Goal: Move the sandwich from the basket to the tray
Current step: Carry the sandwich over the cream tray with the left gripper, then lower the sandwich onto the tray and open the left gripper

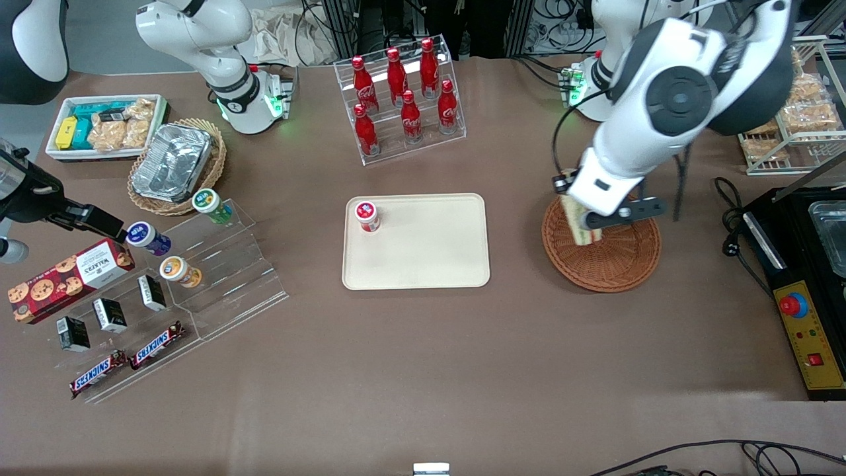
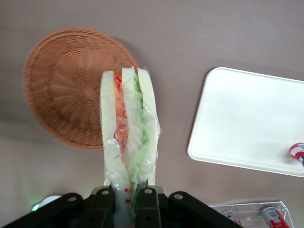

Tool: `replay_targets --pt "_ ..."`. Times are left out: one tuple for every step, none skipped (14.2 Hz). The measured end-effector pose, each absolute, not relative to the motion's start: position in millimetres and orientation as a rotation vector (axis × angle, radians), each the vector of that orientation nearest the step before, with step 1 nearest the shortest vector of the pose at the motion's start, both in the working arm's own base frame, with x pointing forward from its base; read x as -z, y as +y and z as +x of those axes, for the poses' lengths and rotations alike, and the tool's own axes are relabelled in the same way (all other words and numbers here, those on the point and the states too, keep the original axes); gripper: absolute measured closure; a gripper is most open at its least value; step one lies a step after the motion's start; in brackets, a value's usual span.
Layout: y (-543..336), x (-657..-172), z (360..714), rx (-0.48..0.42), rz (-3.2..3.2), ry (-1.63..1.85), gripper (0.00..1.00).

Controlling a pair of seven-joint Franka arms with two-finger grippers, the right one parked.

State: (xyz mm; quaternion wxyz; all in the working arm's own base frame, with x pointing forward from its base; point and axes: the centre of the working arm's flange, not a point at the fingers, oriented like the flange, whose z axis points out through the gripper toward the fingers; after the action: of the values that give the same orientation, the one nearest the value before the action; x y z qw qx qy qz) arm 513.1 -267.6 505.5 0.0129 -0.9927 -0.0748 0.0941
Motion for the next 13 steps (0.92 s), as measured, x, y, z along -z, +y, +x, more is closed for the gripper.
replay_targets --pt "-287 -494 510 -0.274 -3.107 -0.185 0.84" --pt "-306 -478 507 -0.259 -3.120 -0.145 0.85" --pt "-323 -459 504 -0.247 -3.134 -0.120 0.85" --pt "-337 -439 501 -0.248 -3.149 -0.112 0.85" --pt "-349 -420 500 -0.258 -3.165 -0.114 0.85" --pt "-360 -404 499 -0.261 -3.180 -0.115 0.85" --pt "-370 -390 498 -0.258 -3.194 -0.110 0.85" --pt "-380 -378 497 -0.248 -3.207 -0.100 0.85" --pt "-391 -366 495 -0.239 -3.221 -0.088 0.85" --pt "-400 -356 492 -0.233 -3.236 -0.083 0.85" --pt "-409 -343 489 -0.232 -3.248 -0.092 0.85" --pt "-416 -327 486 -0.241 -3.255 -0.115 0.85" --pt "-420 -309 484 -0.256 -3.256 -0.136 0.85"
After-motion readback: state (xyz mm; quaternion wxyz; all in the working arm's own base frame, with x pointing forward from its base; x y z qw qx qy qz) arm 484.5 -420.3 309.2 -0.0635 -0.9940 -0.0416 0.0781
